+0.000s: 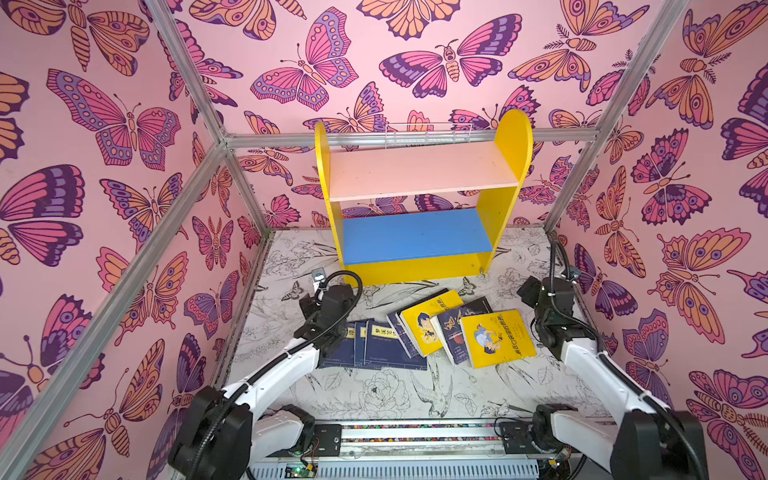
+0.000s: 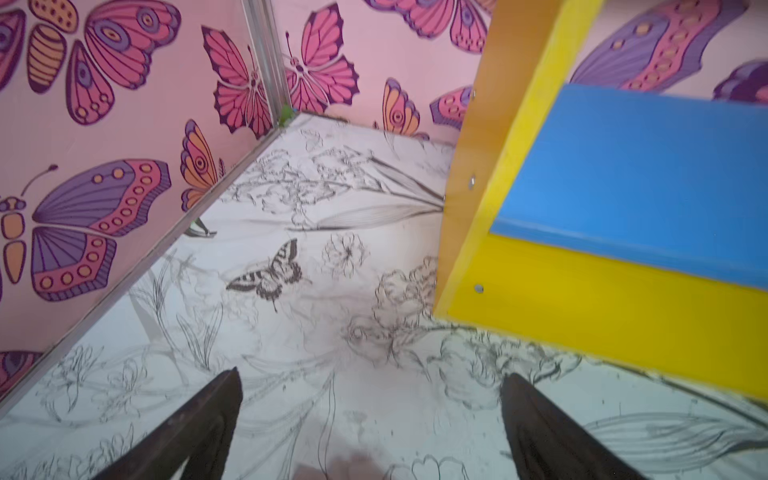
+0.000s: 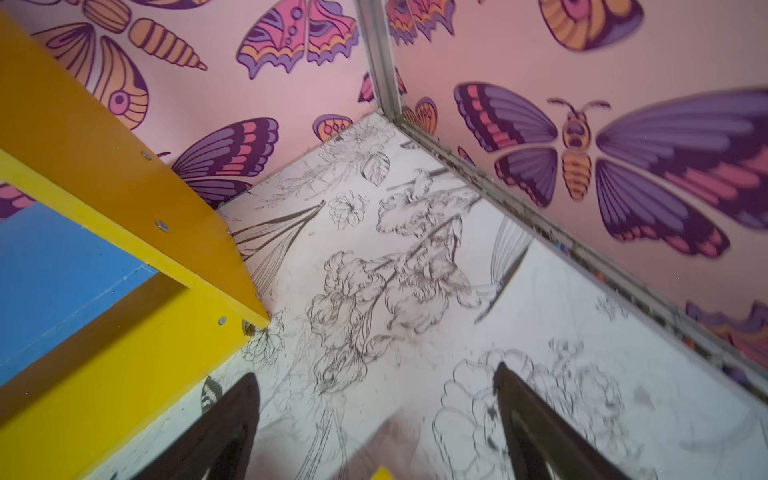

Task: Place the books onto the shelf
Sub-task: 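Reach both grippers toward the yellow picture books in the pile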

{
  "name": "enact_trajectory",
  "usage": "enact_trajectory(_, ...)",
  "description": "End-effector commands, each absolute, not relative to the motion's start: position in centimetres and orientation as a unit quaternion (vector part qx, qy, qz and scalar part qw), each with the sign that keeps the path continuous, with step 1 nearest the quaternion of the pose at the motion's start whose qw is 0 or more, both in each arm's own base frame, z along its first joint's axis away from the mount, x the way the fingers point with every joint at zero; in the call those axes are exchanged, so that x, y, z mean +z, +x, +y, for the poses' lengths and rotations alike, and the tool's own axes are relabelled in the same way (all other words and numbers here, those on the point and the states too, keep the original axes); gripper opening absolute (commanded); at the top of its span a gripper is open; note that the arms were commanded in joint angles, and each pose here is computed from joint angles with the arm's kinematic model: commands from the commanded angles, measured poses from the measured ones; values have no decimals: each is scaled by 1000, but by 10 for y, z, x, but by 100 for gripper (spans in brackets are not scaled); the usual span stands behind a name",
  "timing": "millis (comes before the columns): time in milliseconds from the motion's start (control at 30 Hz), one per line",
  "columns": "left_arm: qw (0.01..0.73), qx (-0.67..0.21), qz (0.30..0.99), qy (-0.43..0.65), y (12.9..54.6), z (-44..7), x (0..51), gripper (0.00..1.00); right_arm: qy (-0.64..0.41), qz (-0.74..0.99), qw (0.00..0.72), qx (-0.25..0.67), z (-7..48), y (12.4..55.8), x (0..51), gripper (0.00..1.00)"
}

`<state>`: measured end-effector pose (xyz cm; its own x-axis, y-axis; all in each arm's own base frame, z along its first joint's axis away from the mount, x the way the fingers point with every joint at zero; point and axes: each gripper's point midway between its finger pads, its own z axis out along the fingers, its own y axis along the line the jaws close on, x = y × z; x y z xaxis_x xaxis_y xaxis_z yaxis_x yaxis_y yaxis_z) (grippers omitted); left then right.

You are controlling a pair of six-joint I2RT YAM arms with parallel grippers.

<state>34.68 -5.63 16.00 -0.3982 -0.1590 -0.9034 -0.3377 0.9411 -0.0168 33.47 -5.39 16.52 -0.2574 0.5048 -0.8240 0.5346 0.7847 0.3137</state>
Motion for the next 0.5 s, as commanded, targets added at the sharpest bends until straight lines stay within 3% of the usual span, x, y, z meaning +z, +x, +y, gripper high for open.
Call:
enact_trajectory(0, 491, 91, 855, -139, 354, -84, 140, 99, 447, 804, 393, -2, -51, 281, 121, 89)
enact_trajectory(133, 455, -2, 890, 10, 370, -188, 125, 99, 475, 833, 283, 28, -29, 242, 93, 90)
enact_trajectory(300, 416, -133, 879, 191, 369, -300, 131, 99, 458, 872, 173, -2, -19, 191, 71, 96)
enact_trajectory(467, 402, -215, 827, 328, 354, -388, 149, 99, 461, 873, 159, -12, -22, 175, 58, 99)
